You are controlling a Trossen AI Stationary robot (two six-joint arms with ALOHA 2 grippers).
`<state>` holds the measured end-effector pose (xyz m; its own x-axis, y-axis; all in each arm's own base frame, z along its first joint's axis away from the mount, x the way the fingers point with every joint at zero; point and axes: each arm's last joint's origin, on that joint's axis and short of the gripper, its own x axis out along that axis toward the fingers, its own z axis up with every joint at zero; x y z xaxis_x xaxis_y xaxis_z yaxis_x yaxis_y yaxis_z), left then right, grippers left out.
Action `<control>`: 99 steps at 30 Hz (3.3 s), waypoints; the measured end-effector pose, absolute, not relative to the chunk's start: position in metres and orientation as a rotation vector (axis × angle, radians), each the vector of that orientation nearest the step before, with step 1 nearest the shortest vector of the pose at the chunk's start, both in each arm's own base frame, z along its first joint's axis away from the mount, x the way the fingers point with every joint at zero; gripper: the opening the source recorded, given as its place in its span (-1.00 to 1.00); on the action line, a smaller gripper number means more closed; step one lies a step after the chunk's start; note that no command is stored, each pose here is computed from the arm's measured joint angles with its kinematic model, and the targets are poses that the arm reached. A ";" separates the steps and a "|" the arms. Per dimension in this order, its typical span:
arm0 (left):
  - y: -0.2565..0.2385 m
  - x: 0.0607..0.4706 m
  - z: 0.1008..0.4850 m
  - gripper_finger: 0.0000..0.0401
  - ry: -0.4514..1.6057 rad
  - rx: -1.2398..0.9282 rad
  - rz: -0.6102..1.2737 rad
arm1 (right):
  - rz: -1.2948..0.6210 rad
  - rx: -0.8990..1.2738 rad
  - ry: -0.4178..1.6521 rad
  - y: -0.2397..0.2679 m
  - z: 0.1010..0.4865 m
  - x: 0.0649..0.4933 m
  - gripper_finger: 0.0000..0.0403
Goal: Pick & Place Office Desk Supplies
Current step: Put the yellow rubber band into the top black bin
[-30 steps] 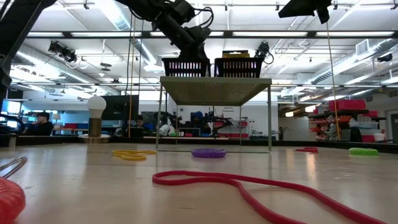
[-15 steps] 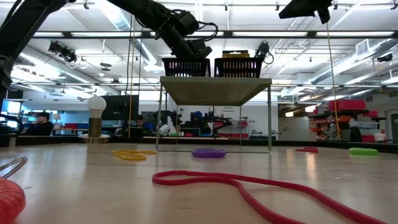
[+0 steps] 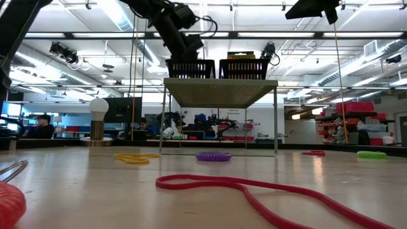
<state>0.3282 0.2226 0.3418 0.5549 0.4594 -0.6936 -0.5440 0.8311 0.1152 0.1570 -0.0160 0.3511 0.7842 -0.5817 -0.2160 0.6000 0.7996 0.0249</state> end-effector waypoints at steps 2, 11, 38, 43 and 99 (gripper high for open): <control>0.220 0.324 0.349 -0.19 0.768 -0.107 0.596 | -0.638 0.094 0.202 -0.016 0.351 0.157 -0.96; 0.195 0.301 0.376 -0.32 0.781 -0.103 0.575 | -0.639 0.099 0.200 -0.016 0.351 0.157 -0.96; -0.006 0.209 0.238 -0.94 0.376 -0.215 0.233 | -0.649 0.160 0.201 -0.017 0.349 0.157 -0.95; -0.018 0.205 0.223 -0.94 0.414 -0.223 0.235 | -0.522 0.187 0.231 -0.007 0.346 0.164 -0.96; -0.091 0.262 0.129 -0.33 0.809 -0.641 0.653 | -0.265 0.213 0.533 0.109 0.276 0.213 -0.96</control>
<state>0.2616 -0.0909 0.1293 0.5238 0.2738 -0.8066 -0.7308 0.6310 -0.2604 0.2135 0.1086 0.2763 0.8288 -0.1927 -0.5252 0.3023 0.9442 0.1306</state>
